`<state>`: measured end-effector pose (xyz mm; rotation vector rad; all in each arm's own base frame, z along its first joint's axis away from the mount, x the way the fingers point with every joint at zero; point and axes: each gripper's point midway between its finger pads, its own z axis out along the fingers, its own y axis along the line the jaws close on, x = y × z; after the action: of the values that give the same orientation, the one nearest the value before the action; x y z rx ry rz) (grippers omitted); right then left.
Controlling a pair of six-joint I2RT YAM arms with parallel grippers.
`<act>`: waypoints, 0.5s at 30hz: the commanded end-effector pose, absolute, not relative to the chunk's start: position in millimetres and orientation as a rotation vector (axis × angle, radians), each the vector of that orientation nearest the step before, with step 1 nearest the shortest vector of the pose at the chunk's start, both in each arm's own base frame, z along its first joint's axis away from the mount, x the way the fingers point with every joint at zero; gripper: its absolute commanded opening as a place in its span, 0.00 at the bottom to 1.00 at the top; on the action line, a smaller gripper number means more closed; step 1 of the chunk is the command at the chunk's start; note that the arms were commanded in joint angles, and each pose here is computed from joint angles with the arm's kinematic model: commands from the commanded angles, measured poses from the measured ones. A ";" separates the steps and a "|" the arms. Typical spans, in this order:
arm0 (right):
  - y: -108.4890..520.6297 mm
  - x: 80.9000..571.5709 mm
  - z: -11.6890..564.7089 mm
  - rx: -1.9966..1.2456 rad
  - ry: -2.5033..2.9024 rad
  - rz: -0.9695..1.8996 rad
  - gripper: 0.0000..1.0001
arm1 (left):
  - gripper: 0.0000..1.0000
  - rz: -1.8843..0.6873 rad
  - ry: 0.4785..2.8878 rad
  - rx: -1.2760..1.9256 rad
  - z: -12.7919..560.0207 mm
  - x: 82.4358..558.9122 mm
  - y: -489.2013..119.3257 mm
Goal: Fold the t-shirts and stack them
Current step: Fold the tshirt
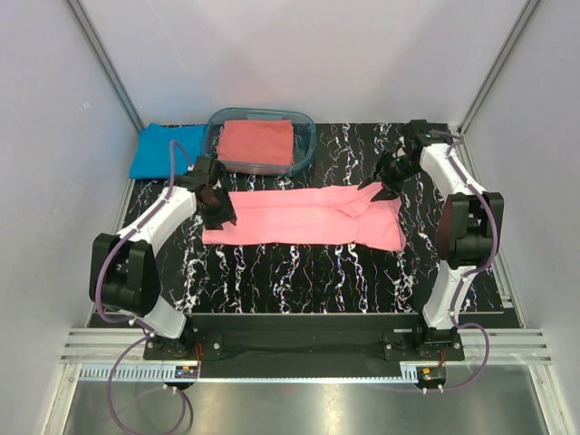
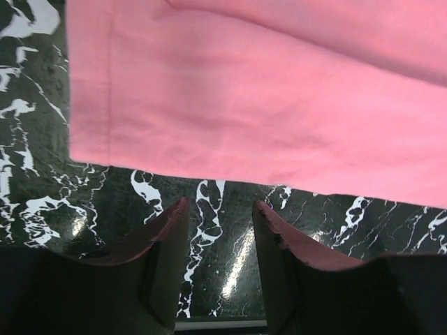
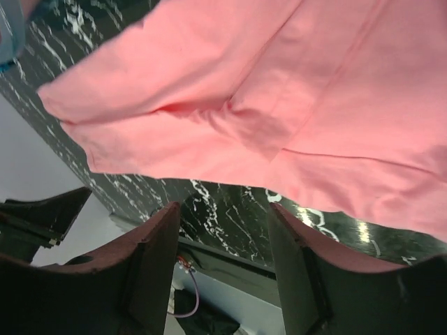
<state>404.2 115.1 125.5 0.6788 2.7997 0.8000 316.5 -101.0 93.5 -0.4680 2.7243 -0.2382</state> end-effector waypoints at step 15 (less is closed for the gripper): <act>153.6 392.5 78.0 0.666 2.843 0.869 0.59 | 0.45 -0.355 2.683 -0.395 109.9 315.8 -116.5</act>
<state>378.4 153.9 81.5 0.6785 2.8717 0.8768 313.7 -112.8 98.5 -0.4323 2.7216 -0.3203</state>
